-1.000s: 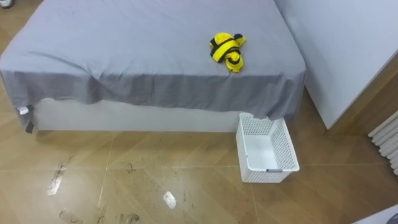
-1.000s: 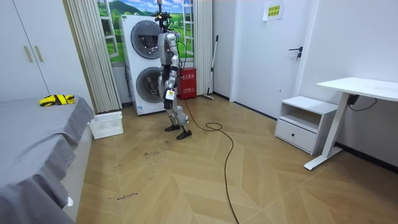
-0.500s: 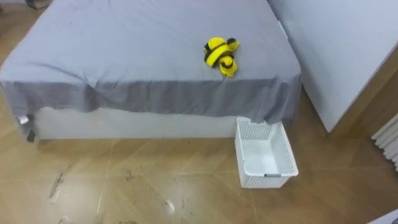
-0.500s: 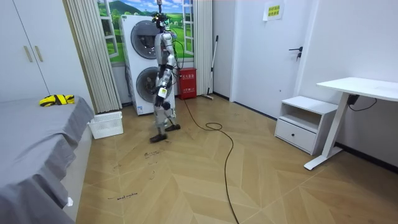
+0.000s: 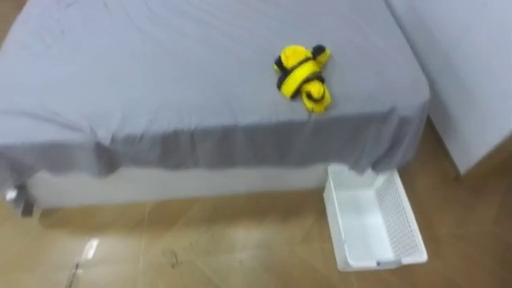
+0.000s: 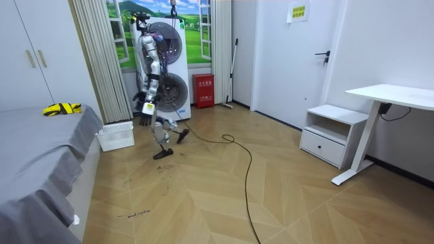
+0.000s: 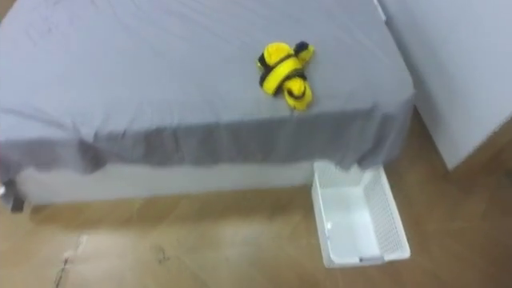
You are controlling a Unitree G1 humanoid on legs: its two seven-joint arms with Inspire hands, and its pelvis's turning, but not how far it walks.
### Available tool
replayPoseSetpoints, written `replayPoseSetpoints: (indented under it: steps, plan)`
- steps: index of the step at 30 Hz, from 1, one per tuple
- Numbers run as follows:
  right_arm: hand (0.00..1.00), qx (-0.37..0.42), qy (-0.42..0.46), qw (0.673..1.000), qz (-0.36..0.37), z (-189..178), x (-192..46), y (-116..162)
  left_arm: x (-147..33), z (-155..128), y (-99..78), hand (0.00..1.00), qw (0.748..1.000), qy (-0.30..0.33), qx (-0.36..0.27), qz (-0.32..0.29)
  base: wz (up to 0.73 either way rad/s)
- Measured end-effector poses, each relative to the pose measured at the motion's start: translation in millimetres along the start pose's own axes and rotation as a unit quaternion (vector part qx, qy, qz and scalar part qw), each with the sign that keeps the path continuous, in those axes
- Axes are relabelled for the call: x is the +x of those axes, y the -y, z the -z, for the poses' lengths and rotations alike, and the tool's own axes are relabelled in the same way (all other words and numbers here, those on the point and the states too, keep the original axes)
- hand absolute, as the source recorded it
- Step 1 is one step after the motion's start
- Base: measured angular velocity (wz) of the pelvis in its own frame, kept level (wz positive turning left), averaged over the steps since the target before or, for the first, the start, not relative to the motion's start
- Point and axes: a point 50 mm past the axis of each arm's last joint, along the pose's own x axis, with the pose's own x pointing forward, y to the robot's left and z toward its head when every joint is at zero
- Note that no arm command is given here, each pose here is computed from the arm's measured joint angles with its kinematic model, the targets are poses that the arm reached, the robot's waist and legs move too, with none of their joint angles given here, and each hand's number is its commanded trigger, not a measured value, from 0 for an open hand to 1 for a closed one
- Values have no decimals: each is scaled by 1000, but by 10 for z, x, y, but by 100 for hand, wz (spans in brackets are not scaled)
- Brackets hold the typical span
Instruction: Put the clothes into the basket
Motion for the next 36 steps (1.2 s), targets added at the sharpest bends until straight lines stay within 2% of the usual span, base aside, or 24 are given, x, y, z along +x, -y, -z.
replayPoseSetpoints:
  steps: [6, 9, 13, 16, 17, 18, 20, 23, 30, 36]
  plan:
    - [0, -46, 60, 993, -95, -339, 85, -510, 51, -245, 177, 0, 997, 41, 60, 33, 25]
    - [0, -64, 81, 989, -104, -415, 78, -578, 32, -213, 231, 0, 994, 40, 87, 49, 41]
    - [0, -68, 131, 982, -121, -613, 63, -760, 1, -74, 203, 0, 995, 20, 91, 48, 5]
    - [0, -59, 166, 978, -109, -789, 15, -734, 17, -202, 258, 0, 991, 51, 108, 60, 96]
    - [0, -55, 166, 979, -108, -796, 3, -729, 13, -227, 206, 0, 989, 67, 116, 57, 46]
    - [0, -62, 164, 977, -125, -784, -13, -812, -11, -112, 62, 0, 990, 55, 124, 43, 21]
    - [0, -61, 182, 970, -147, -853, -76, -871, -57, 67, -27, 0, 991, 25, 126, 33, 3]
    - [0, -72, 198, 965, -157, -917, -115, -905, -67, 74, -34, 0, 996, 23, 88, 23, -6]
    - [0, -84, 223, 960, -145, -1030, -137, -945, -43, -75, -42, 0, 996, 57, 67, 15, -36]
    - [0, -114, 241, 952, -154, -1185, -146, -1077, -14, -103, -10, 0, 996, 55, 67, 20, -22]
